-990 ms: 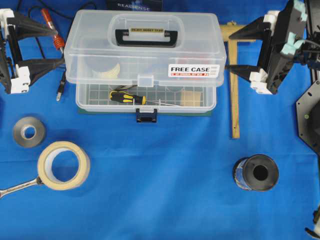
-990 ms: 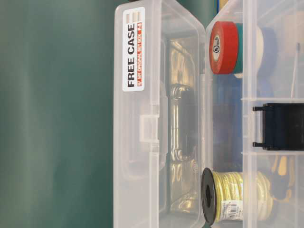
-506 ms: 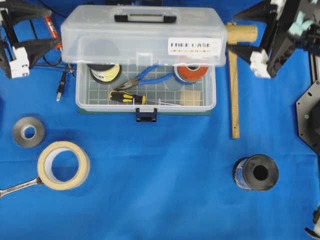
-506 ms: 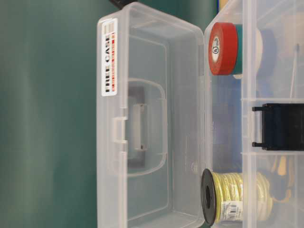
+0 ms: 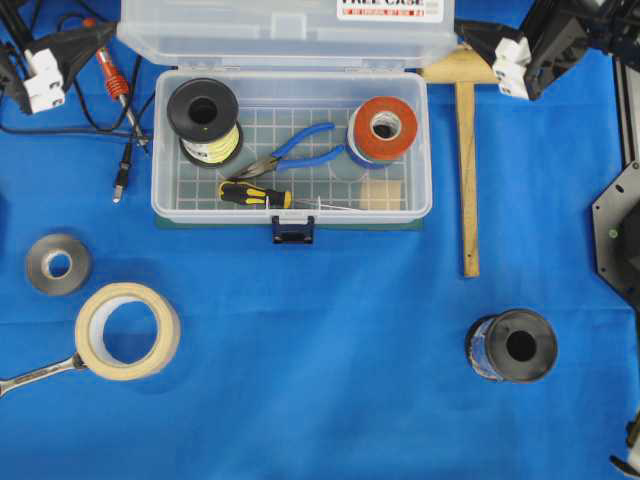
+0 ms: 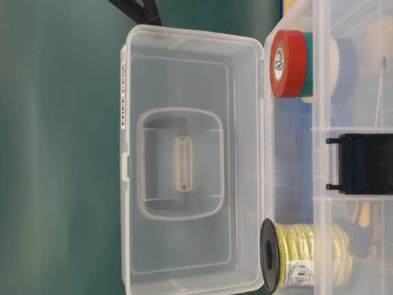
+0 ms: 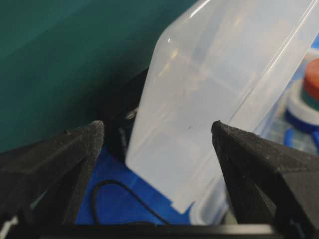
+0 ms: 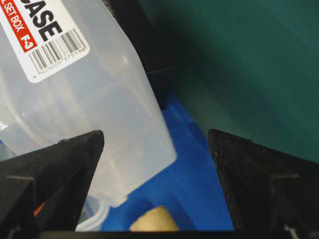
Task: Open the tool box with both arms.
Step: 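Swing the lid back past vertical with both grippers and release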
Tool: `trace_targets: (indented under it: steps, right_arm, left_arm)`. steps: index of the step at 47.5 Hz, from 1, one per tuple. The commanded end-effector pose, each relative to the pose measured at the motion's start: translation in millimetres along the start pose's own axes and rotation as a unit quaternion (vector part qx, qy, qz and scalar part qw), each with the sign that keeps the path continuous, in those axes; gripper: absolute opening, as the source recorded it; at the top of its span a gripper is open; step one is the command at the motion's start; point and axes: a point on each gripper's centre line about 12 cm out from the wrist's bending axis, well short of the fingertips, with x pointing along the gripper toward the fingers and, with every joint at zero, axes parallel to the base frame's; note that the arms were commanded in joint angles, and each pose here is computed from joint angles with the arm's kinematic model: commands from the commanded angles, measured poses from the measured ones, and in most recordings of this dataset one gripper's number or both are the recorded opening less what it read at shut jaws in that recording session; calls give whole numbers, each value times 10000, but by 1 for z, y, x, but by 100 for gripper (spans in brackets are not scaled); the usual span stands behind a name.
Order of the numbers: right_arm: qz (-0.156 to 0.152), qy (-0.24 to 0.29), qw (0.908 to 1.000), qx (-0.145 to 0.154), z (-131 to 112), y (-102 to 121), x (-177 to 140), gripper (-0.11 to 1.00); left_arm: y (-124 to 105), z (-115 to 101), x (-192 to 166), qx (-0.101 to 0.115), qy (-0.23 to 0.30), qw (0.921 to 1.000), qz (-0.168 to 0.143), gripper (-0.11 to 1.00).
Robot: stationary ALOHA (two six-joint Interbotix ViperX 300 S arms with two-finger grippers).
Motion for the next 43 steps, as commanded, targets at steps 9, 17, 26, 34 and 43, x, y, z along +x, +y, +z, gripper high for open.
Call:
trace_targets:
  steps: [9, 17, 26, 34, 43]
  right_arm:
    - [-194, -151, 9997, 90, 14, -12, 5, 86]
    - [-328, -68, 9993, 141, 14, -20, 14, 86]
    - [-562, 47, 9981, 235, 13, -37, 25, 86]
    - [-723, 159, 9968, 306, 10, -49, 34, 86]
    - [-774, 209, 9962, 330, 9, -53, 39, 86]
  left_arm:
    - [18, 8, 23, -51, -19, 9995, 325, 87]
    - [30, 7, 37, -93, 117, 9985, 519, 86]
    - [39, 7, 47, -31, 216, 9976, 653, 86]
    - [45, 5, 55, -25, 300, 9969, 729, 86]
    - [50, 1, 64, -32, 427, 9961, 767, 87]
